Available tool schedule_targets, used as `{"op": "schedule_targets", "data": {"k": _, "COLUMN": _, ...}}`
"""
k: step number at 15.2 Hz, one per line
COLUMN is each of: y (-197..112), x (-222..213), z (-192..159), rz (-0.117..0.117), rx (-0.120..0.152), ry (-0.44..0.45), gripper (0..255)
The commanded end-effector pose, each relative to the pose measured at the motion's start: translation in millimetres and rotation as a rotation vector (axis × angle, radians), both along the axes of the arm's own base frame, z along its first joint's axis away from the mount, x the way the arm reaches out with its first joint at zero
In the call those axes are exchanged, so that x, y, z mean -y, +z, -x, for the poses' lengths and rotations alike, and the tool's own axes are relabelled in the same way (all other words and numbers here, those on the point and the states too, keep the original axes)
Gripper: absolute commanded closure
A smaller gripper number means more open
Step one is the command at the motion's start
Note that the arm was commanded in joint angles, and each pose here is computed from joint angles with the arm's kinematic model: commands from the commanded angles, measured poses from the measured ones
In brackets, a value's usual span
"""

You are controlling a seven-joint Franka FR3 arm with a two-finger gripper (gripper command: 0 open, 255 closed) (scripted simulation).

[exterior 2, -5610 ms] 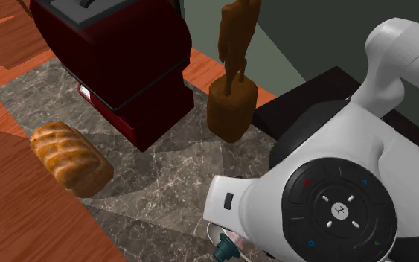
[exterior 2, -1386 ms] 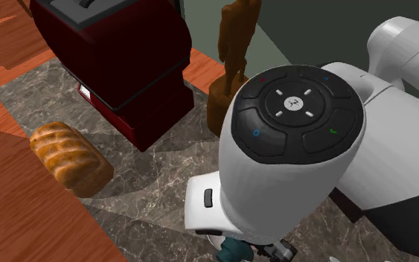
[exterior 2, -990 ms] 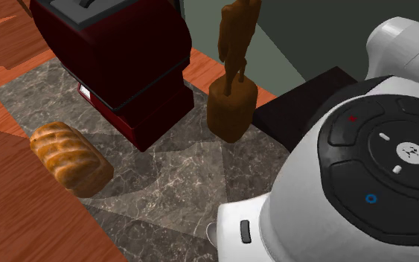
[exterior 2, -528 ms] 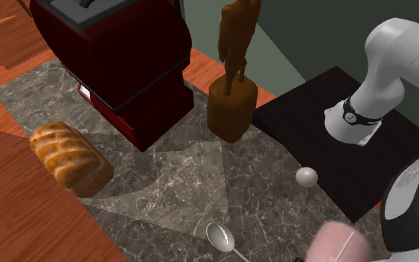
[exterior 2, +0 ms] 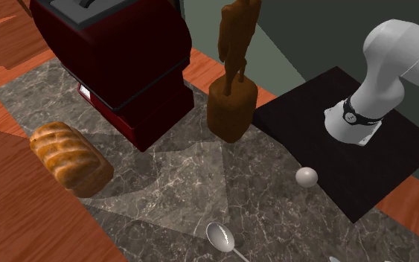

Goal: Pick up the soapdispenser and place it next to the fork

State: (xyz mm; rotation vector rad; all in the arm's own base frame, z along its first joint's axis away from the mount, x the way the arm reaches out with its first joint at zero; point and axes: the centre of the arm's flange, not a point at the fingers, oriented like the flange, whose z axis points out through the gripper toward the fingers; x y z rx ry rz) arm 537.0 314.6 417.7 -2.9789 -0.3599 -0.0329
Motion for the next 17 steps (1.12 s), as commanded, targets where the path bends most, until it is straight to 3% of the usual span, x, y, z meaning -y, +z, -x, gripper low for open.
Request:
{"op": "schedule_targets", "data": {"k": 1, "y": -1.1, "x": -26.1, "z": 8.3, "rz": 0.000, "rx": 0.000, "ry": -0.002, "gripper": 255}}
{"op": "schedule_targets", "data": {"k": 17, "y": -0.3, "x": -232.3, "z": 54.4, "rz": 0.000, "rx": 0.000, "ry": -0.002, "gripper": 255}}
